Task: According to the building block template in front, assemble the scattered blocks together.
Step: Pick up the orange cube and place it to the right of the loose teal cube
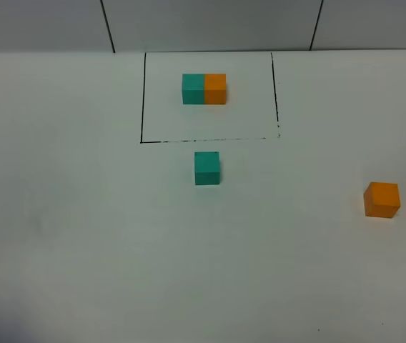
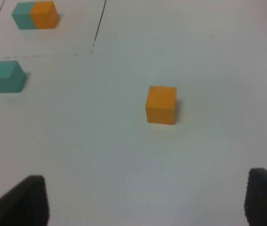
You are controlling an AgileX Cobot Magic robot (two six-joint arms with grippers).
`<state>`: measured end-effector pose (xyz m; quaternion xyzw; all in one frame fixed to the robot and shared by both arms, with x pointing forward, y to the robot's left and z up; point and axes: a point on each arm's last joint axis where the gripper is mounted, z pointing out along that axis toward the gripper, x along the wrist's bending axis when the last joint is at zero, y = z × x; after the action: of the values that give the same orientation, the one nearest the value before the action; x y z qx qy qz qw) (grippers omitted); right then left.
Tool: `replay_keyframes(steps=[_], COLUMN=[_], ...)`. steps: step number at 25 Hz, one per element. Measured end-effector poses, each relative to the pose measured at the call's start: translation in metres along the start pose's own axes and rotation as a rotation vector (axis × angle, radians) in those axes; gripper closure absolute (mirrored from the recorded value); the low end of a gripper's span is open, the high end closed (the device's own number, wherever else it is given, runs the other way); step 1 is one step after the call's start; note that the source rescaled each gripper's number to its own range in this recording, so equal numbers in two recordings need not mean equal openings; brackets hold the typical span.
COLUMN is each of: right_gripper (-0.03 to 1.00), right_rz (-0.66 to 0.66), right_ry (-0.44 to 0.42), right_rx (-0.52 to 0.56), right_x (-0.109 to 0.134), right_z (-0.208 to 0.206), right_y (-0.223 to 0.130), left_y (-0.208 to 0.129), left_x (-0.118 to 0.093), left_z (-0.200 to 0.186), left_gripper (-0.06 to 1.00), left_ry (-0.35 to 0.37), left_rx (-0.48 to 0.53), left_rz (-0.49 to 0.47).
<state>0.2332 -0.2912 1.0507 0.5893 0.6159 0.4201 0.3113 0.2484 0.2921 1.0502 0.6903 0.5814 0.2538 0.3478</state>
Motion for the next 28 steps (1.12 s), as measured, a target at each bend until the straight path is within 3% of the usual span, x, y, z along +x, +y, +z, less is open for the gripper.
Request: replay_keyframes(steps=[7,28], right_gripper=[0.14,0.14], right_rz=[0.000,0.000], right_ry=[0.000,0.000], right_rx=[0.000,0.000], right_x=[0.000,0.000], right_z=[0.000,0.000], right_y=[0.000,0.000], left_y=[-0.016,-0.017], left_x=[-0.001,-0.001], left_z=[-0.012,-0.012], left_gripper=[0.24,0.24], left_ry=[0.001,0.029], left_rx=[-0.111,-0.114], left_rz=[0.016,-0.003])
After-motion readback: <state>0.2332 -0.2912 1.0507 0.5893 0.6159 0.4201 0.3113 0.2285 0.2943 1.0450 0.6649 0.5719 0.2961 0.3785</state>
